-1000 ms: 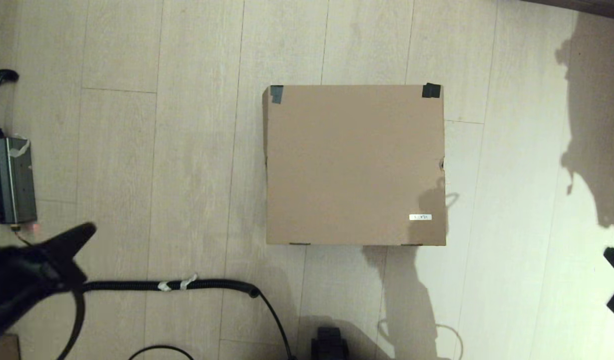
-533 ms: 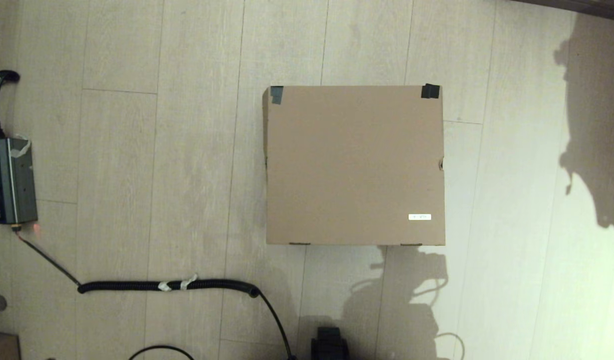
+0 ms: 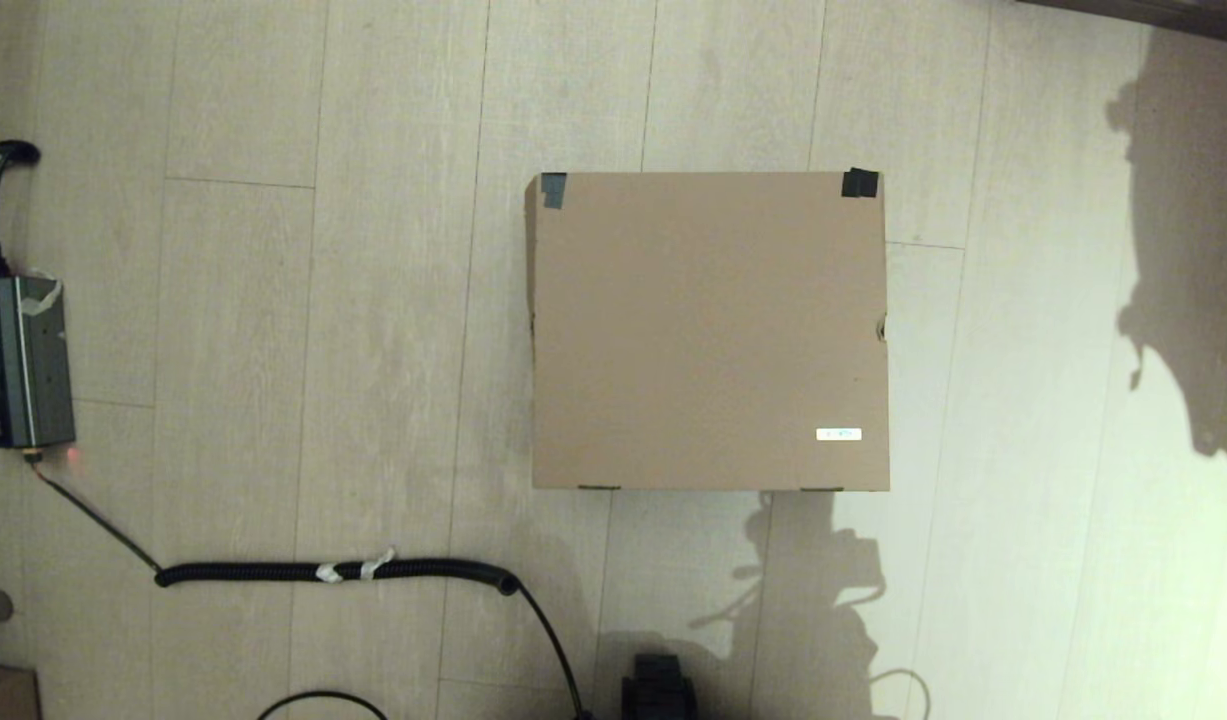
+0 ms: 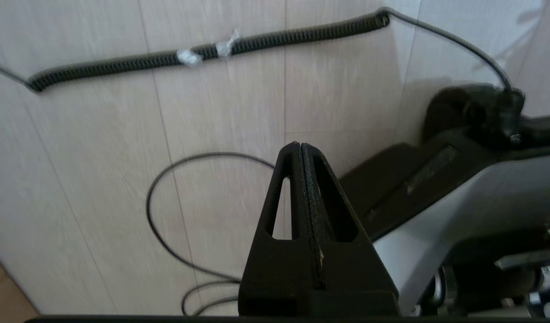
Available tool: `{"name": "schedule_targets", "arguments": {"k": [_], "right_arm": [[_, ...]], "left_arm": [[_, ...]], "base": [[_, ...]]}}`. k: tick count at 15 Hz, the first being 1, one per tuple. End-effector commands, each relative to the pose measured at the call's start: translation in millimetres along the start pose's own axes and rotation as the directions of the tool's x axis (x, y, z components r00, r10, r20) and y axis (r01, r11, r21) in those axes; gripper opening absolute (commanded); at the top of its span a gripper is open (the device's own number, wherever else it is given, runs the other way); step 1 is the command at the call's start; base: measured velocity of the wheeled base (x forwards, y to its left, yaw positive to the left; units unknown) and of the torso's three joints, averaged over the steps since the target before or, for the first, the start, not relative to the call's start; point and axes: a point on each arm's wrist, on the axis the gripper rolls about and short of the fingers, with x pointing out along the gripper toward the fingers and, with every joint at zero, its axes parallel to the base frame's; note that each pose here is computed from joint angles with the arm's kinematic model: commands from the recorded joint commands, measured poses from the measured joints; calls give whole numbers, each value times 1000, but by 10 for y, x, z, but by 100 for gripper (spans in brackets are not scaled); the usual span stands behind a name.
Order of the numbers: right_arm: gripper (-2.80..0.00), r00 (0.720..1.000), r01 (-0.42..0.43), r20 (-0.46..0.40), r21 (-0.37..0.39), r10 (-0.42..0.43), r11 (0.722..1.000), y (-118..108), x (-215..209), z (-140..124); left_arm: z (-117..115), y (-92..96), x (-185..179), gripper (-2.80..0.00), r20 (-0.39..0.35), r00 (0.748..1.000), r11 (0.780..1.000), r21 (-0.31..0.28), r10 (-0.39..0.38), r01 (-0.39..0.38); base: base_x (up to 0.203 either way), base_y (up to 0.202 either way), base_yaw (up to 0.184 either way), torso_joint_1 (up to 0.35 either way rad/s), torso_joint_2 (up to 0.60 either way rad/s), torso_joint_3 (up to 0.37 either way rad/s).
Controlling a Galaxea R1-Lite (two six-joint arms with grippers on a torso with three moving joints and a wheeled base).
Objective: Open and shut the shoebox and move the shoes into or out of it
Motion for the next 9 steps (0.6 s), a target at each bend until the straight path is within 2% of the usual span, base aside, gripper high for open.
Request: {"name": "schedule_targets", "arguments": {"k": [1,2,4,6,9], "right_arm": [[-280,1000,1,7,6,-1,1000,0,-5,-9],[-280,1000,1,7,12,-1,1000,0,-2,-14],[-280,1000,2,17,18,-2,1000,0,4,-16],[-280,1000,1,16,14,-1,1000,0,5,-20],[-280,1000,3,19,31,-4,1000,-1,3,-12]], "left_arm": [[-10,5,0,-280,16,1000,1000,5,-1,1],[-11,5,-12,-280,33,999,1000,5,16,-16],[-49,-9,-85,-280,106,994,999,43,13,-18],[-70,-19,-110,-280,102,995,998,67,1,-8],[-117,-26,-203,-280,247,969,997,63,33,-50]], "base": [[0,0,0,0,0,0],[0,0,0,0,0,0],[0,0,0,0,0,0],[0,0,0,0,0,0],[0,0,0,0,0,0]]}}
